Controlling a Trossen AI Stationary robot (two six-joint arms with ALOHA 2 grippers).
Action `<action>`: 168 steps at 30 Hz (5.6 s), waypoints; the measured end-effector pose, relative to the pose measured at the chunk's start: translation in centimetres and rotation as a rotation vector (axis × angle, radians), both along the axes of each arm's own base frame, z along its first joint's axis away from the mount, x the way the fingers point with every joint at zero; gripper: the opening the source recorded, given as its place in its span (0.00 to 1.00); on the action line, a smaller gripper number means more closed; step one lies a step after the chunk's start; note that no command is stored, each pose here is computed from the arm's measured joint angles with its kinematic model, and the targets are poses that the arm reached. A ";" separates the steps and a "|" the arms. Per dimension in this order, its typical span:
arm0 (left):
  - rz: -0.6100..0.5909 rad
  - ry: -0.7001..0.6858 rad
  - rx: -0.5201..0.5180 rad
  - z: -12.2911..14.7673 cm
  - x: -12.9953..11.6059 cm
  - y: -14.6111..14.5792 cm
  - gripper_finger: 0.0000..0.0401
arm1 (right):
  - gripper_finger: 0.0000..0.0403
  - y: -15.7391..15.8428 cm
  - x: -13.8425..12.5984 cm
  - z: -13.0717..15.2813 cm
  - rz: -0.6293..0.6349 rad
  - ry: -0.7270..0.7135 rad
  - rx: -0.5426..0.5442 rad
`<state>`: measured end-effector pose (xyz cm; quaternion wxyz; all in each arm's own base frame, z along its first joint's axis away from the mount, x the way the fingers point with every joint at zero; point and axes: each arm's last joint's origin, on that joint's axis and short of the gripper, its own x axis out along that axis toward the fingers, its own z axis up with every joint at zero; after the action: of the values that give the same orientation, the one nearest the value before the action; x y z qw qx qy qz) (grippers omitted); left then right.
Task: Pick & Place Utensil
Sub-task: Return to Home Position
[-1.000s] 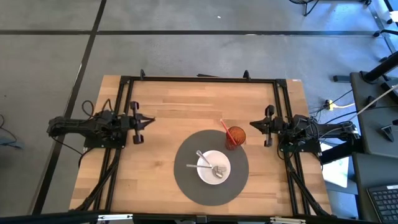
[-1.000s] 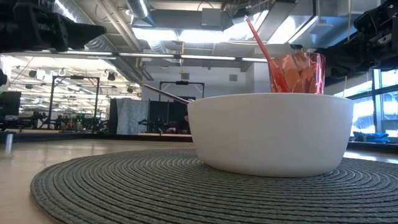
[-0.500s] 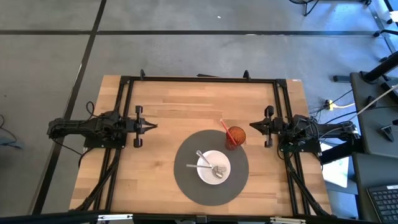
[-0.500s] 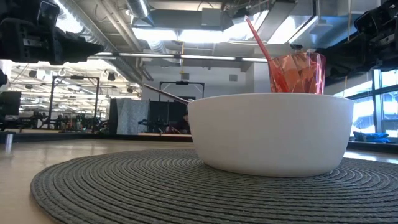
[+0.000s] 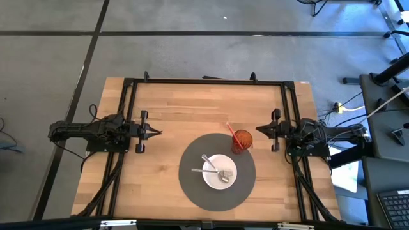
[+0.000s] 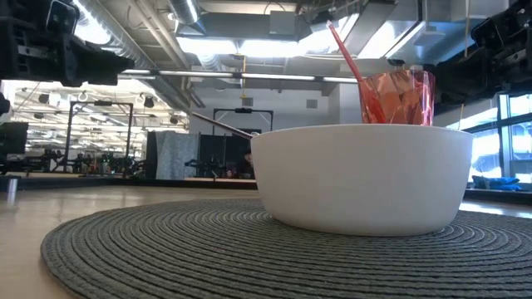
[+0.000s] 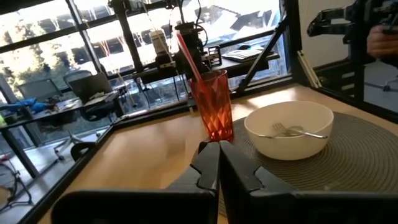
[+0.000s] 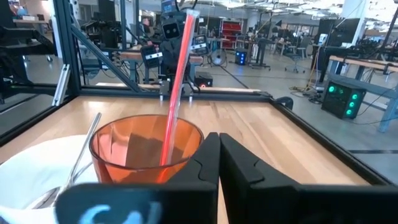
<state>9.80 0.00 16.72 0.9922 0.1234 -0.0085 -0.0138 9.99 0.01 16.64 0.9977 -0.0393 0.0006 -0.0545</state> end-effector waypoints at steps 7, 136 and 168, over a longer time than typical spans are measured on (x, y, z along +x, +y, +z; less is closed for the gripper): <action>0.022 0.005 -0.007 0.0 0.0 0.1 0.01 | 0.01 0.0 0.3 -0.4 -0.007 0.043 0.001; 0.152 -0.013 -0.106 0.1 0.0 0.4 0.01 | 0.09 -0.2 0.3 0.0 -0.069 -0.001 0.048; 0.151 -0.013 -0.106 0.1 0.0 0.4 0.01 | 0.09 0.0 0.2 1.6 0.000 -0.157 -0.011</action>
<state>9.79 0.45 16.79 0.9955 0.0711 -0.0062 0.0625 10.16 0.02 18.23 0.9945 -0.0405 -0.0782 -0.0575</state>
